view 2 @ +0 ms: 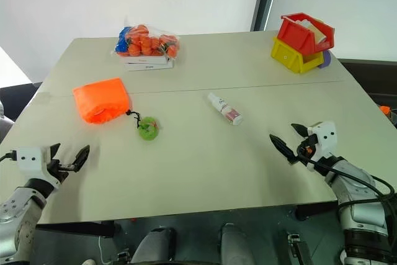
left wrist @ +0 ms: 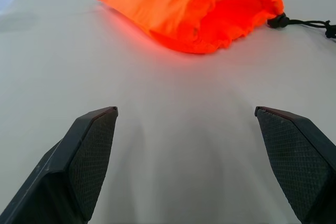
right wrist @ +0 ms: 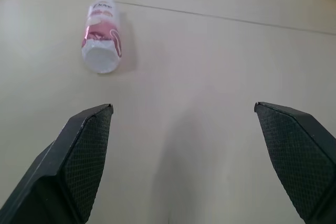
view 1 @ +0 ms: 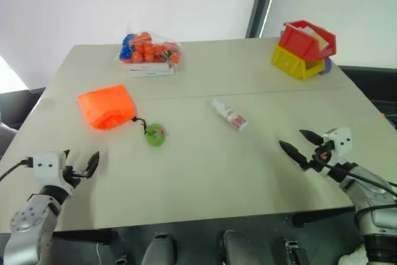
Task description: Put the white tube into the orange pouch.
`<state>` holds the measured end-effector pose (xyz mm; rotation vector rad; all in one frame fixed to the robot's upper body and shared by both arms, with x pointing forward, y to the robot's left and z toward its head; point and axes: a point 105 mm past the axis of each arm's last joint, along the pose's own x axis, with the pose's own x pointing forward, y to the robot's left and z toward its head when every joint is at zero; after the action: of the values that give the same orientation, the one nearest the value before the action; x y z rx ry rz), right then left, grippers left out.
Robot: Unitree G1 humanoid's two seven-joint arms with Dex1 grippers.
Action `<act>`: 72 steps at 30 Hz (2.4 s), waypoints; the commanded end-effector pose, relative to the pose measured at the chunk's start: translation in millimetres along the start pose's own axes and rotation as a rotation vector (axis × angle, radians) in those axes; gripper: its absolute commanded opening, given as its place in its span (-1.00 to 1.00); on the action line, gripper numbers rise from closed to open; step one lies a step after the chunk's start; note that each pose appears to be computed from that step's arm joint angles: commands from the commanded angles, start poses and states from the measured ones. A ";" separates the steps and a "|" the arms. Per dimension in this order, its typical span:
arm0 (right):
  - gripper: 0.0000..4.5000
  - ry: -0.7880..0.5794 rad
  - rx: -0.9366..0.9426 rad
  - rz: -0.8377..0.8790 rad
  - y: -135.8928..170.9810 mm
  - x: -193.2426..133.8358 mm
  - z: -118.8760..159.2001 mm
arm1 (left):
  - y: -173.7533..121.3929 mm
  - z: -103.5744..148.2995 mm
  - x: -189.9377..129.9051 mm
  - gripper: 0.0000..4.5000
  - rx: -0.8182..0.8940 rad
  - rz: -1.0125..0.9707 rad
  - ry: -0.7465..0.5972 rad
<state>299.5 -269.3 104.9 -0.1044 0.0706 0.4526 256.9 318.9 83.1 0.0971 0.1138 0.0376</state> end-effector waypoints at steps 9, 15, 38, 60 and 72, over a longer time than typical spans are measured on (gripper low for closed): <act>1.00 -0.054 -0.020 -0.014 6.6 8.4 6.6 | -19.0 27.2 11.8 0.99 0.023 -0.046 -0.115; 1.00 -0.110 -0.028 0.044 24.6 21.4 21.6 | -42.6 51.1 26.5 0.99 0.173 -0.085 -0.188; 1.00 -0.215 0.054 0.524 184.2 68.0 58.2 | -37.9 63.0 113.1 0.99 0.781 -0.011 -0.056; 1.00 -0.194 -0.070 0.194 116.4 83.4 60.6 | -37.2 70.5 92.2 -0.99 0.467 -0.162 -0.063; 1.00 -0.025 0.009 0.063 71.5 115.6 23.7 | -59.5 69.6 71.4 -0.99 0.359 -0.298 0.002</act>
<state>367.9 -153.4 106.0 -0.0966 0.0742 0.5154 338.2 260.3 124.9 0.4394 0.1748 -0.2754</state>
